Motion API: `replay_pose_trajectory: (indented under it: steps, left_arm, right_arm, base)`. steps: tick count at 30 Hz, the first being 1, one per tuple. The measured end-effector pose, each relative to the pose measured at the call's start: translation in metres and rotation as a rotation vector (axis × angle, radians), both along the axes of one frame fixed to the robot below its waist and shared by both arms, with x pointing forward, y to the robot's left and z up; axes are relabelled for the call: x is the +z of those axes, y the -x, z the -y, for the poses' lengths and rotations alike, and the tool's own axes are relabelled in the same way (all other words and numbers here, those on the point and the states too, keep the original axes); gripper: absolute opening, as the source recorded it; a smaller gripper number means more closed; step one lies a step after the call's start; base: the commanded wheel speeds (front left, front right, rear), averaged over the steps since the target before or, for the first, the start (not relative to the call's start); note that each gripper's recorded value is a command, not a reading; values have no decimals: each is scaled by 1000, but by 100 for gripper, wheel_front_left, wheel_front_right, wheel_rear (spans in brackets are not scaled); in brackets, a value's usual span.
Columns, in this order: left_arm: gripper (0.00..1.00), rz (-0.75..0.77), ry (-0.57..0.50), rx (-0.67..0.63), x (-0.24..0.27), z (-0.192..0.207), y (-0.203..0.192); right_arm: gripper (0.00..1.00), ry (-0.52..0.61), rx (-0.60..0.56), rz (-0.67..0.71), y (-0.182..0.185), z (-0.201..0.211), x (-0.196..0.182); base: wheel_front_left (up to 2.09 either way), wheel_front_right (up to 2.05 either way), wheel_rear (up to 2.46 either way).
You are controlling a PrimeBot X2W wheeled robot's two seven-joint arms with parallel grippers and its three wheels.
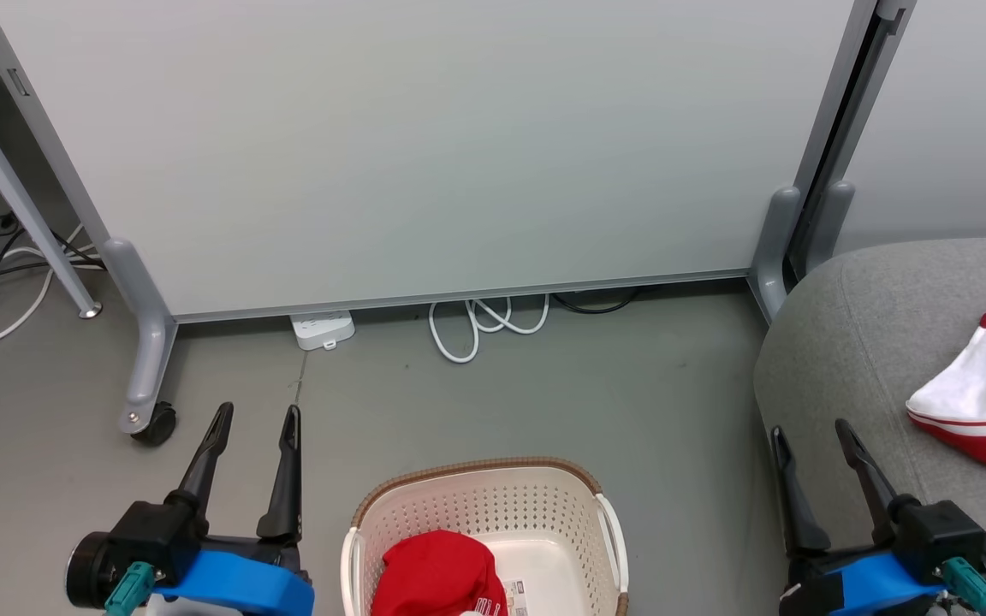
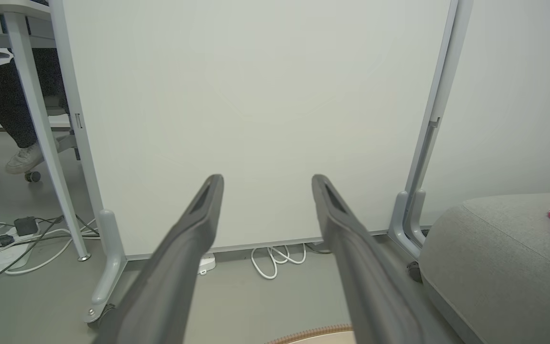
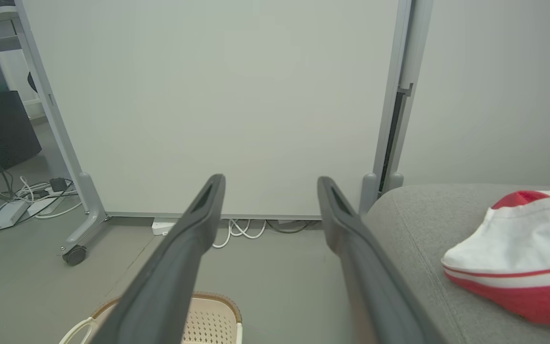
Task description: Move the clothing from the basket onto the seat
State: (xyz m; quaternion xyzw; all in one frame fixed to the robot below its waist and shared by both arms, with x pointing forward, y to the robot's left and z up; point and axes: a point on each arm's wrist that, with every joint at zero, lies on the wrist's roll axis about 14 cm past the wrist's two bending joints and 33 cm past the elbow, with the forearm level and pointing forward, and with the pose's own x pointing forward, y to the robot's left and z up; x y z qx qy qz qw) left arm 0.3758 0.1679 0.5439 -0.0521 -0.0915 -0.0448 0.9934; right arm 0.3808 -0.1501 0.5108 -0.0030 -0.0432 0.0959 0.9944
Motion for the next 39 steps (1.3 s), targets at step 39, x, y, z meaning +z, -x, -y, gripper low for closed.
replay_pose_trajectory:
  steps: [39]
  left_arm:
    - [100,-89,-100,-189,-26,54,-35]
  right_arm:
    - [100,-21,-79,-44,5,23,-15]
  base:
    - [0,0,0]
